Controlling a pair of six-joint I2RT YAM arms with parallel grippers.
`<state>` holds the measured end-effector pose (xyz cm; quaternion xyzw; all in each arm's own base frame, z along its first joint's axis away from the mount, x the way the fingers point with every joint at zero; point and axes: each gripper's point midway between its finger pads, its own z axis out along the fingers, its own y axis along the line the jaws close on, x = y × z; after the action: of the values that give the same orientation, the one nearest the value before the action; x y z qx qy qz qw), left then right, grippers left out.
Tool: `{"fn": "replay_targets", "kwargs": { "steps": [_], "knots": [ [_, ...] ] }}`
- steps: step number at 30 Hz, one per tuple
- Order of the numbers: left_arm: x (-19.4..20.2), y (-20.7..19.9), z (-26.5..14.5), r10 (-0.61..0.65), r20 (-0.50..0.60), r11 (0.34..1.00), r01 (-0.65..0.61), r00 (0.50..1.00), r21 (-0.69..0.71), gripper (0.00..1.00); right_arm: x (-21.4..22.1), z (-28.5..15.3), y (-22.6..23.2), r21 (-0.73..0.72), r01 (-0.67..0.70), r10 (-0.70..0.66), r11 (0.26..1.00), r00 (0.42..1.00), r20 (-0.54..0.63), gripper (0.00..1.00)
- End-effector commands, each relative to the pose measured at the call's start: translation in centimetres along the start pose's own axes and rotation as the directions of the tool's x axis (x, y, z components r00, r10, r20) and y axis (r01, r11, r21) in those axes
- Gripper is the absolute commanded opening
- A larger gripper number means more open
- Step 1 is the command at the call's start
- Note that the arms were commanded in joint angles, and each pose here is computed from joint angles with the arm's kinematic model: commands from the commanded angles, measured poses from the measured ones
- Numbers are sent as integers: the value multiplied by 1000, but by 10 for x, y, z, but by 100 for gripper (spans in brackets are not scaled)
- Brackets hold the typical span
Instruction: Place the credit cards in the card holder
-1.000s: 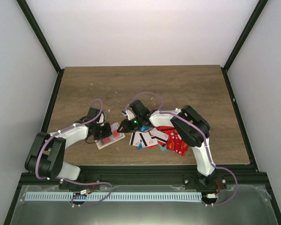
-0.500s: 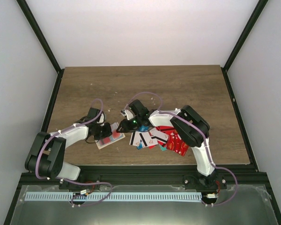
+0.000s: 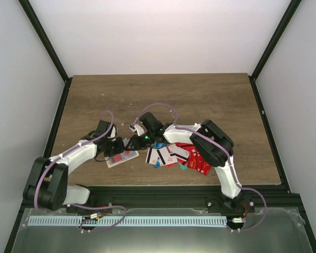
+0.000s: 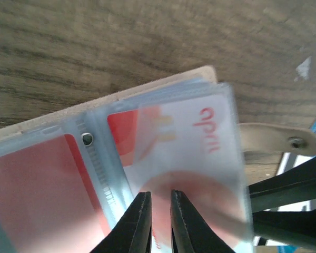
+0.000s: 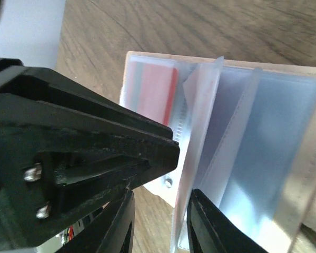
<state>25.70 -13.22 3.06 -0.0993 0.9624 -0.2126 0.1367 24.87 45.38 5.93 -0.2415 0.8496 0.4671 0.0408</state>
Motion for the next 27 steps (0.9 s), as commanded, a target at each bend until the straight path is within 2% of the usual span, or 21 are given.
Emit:
{"fn": "replay_targets", "kwargs": {
  "steps": [1,13,22,27],
  "knots": [
    [-14,-10,-27,9,70,1000,-8,998,-6,15,-7,5,21,-29,26,-26,999,1000,-7,30],
    [-30,-20,-95,14,232,1000,-9,973,-22,25,-8,32,44,-35,47,-48,998,998,-41,32],
    [-27,-27,-121,6,282,1000,-12,960,20,27,-3,74,58,-44,53,-57,998,993,-99,34],
    [-24,-25,-122,3,284,1000,-9,959,21,28,-6,73,71,-71,80,-86,994,992,-95,36]
  ]
}}
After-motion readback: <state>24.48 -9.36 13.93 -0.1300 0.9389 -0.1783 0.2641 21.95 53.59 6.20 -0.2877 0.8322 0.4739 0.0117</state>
